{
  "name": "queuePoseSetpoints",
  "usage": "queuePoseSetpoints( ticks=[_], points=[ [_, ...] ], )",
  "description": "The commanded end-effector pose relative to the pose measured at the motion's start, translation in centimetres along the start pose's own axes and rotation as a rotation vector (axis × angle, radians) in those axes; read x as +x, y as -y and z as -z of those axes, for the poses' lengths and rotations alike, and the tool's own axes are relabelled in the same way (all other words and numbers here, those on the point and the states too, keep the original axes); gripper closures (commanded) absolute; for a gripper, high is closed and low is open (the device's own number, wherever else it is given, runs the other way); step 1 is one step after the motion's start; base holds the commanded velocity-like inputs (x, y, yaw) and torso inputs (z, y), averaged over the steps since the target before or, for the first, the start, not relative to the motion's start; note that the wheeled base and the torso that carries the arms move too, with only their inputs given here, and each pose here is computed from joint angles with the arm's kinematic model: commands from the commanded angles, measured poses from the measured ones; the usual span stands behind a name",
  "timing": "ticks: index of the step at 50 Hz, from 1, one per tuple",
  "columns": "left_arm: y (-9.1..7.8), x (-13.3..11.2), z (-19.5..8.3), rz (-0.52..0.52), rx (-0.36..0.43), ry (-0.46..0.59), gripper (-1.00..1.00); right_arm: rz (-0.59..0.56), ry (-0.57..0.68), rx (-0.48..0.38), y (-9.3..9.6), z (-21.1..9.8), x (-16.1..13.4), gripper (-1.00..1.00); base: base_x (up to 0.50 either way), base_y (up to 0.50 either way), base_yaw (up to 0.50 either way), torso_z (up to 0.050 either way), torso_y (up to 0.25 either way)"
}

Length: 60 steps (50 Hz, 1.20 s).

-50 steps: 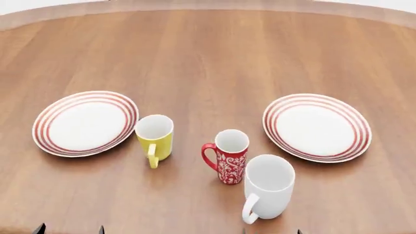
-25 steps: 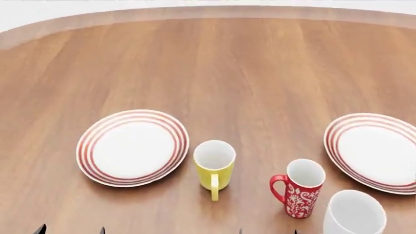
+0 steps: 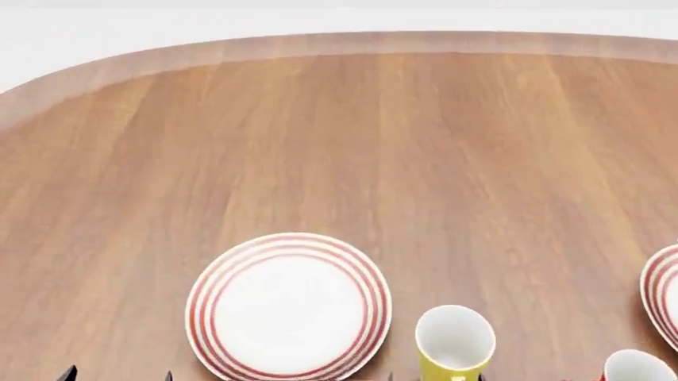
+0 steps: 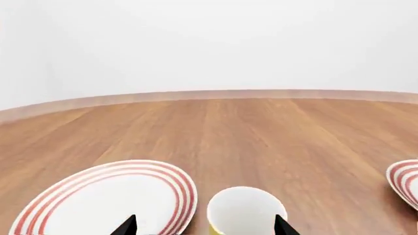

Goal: Put the red mug on the left plate.

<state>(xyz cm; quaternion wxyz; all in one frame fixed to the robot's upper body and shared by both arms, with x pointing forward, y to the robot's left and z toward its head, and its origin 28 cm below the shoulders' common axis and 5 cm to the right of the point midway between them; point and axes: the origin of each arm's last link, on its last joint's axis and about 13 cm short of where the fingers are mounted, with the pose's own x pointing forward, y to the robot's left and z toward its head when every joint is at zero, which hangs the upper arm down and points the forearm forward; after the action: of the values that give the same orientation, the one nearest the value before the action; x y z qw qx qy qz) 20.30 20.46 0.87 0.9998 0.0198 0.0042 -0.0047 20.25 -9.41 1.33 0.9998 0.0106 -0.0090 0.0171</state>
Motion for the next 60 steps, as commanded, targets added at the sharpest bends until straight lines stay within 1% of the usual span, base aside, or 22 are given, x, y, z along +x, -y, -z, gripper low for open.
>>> queuePoseSetpoints(
  ticks=[1,9,13,19,20,22,23,24,26,27,29,31,33,34,36,38,42,46,50,53,54,60],
  points=[
    [0.0,0.0,0.0,0.003,0.001,-0.001,-1.00,0.003,-0.003,0.004,0.1,0.1,0.1,-1.00,0.43,0.14,0.00,0.000,0.000],
    [0.0,-0.2,0.0,0.004,0.000,0.002,-1.00,0.004,-0.005,0.006,0.1,0.0,0.0,-1.00,0.42,0.08,0.00,0.000,0.000],
    [0.0,-0.2,0.0,0.003,0.000,0.002,-1.00,0.014,-0.016,0.012,0.2,0.2,0.2,-1.00,0.00,0.00,0.00,0.000,0.000],
    [0.1,-0.1,0.0,0.003,0.000,0.001,-1.00,0.063,-0.089,0.047,0.1,-0.4,0.8,-1.00,0.00,0.00,0.00,0.000,0.000],
    [0.0,-0.2,0.0,0.004,-0.001,0.001,-1.00,0.093,-0.134,0.081,0.2,-0.7,1.1,-1.00,0.00,0.00,0.00,0.000,0.000],
    [0.0,-0.2,0.0,0.002,-0.001,0.001,-1.00,0.131,-0.161,0.119,0.3,-1.1,1.4,-1.00,0.00,0.00,0.00,0.000,0.000],
    [0.0,-0.2,0.0,0.002,-0.001,0.001,-1.00,0.131,-0.161,0.119,0.3,-1.1,1.4,-1.00,0.00,0.00,0.00,0.000,0.000],
    [0.0,-0.2,0.0,0.001,-0.001,0.001,-1.00,0.209,-0.180,0.122,0.5,-1.6,1.7,-1.00,0.00,0.00,0.00,0.000,0.000],
    [0.0,-0.2,0.1,-0.001,-0.001,0.000,-1.00,0.270,-0.196,0.125,0.7,-1.9,1.9,-1.00,0.00,0.00,0.00,0.000,0.000],
    [0.0,-0.2,0.1,0.000,-0.001,0.000,-1.00,0.281,-0.194,0.129,0.7,-2.0,2.0,-1.00,0.00,0.00,0.00,0.000,0.000],
    [0.0,-0.2,0.1,0.002,-0.001,0.000,-1.00,0.377,-0.206,0.127,1.0,-2.2,2.2,-1.00,0.00,0.00,0.00,0.000,0.000],
    [0.0,-0.2,0.0,0.002,-0.001,0.001,-1.00,0.427,-0.230,0.144,1.1,-2.1,2.3,-1.00,0.00,0.00,0.00,0.000,0.000],
    [0.0,-0.2,0.0,0.002,-0.001,0.000,-1.00,0.457,-0.241,0.156,1.2,-2.0,2.3,-1.00,0.00,0.00,0.00,0.000,0.000],
    [0.0,-0.2,0.1,0.003,-0.001,0.000,-1.00,0.449,-0.236,0.160,1.2,-2.0,2.3,-1.00,0.00,0.00,0.00,0.000,0.000],
    [-0.1,-0.2,0.0,0.002,-0.001,0.001,-1.00,0.489,-0.249,0.203,1.3,-2.2,2.2,-1.00,0.00,0.00,0.00,0.000,0.000],
    [-0.1,-0.2,0.0,0.001,-0.001,0.001,-1.00,0.507,-0.254,0.223,1.4,-2.2,2.3,-1.00,0.00,0.00,0.00,0.000,0.000],
    [-0.1,-0.2,-0.1,0.003,-0.001,0.003,-1.00,0.598,-0.238,0.244,1.9,-2.2,2.5,-1.00,0.00,0.00,0.00,0.000,0.000],
    [0.0,-0.2,-0.1,0.005,-0.001,0.002,-1.00,0.651,-0.238,0.252,2.2,-1.9,2.7,-1.00,0.00,0.00,0.00,0.000,0.000],
    [-0.1,-0.2,0.0,0.004,0.000,0.002,-1.00,0.676,-0.238,0.266,2.4,-2.0,3.0,-1.00,0.00,0.00,0.00,0.000,0.000],
    [-0.1,-0.2,0.0,0.004,0.000,0.002,-1.00,0.695,-0.263,0.300,2.5,-1.9,3.2,-1.00,0.00,0.00,0.00,0.000,0.000],
    [-0.1,-0.2,0.0,0.003,0.001,0.002,-1.00,0.686,-0.293,0.338,2.6,-2.0,3.3,-1.00,0.00,0.00,0.00,0.000,0.000],
    [0.0,-0.2,0.1,0.003,0.002,0.002,-1.00,0.718,-0.301,0.406,3.0,-3.2,3.3,-1.00,0.00,0.00,0.00,0.000,0.000]
  ],
)
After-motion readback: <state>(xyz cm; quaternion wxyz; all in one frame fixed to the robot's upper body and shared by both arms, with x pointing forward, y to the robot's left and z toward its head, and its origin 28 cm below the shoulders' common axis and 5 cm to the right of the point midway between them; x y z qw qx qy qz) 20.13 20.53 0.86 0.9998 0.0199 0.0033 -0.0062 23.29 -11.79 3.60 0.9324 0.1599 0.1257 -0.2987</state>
